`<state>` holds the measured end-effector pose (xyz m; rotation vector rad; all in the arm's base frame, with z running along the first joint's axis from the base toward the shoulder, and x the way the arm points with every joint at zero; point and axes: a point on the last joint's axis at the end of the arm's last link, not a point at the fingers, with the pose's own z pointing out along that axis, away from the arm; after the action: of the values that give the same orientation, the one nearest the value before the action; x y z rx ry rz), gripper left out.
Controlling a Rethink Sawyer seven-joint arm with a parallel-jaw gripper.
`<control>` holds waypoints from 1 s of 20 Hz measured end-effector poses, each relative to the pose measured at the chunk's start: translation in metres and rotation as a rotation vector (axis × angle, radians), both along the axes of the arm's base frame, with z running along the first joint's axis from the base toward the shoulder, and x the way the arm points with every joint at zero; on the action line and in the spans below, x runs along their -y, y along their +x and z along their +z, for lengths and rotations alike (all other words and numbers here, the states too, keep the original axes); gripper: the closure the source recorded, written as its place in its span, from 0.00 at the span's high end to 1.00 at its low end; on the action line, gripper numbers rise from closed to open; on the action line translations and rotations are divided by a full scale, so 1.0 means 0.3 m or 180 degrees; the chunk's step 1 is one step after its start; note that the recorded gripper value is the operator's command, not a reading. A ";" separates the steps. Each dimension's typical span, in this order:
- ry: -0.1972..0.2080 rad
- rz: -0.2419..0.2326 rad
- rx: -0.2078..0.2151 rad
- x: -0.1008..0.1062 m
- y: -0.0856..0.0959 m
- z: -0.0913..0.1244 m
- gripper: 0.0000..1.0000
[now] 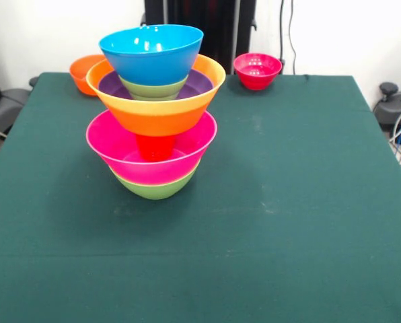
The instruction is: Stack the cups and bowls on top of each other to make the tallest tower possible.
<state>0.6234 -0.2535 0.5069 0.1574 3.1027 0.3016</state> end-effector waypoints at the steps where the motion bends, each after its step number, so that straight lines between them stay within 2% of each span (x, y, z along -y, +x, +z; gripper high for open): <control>1: -0.0012 0.0002 0.0002 0.012 -0.014 0.006 0.00; 4: -0.0070 0.0040 0.0008 0.040 -0.054 0.023 0.00; 9: -0.0112 0.0175 0.0010 0.039 -0.082 0.031 0.00; 13: -0.0116 0.0255 0.0015 0.039 -0.088 0.031 0.00; 20: -0.0124 0.0303 0.0052 0.035 -0.085 0.034 0.00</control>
<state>0.5978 -0.2639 0.5170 0.0065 3.1028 0.2428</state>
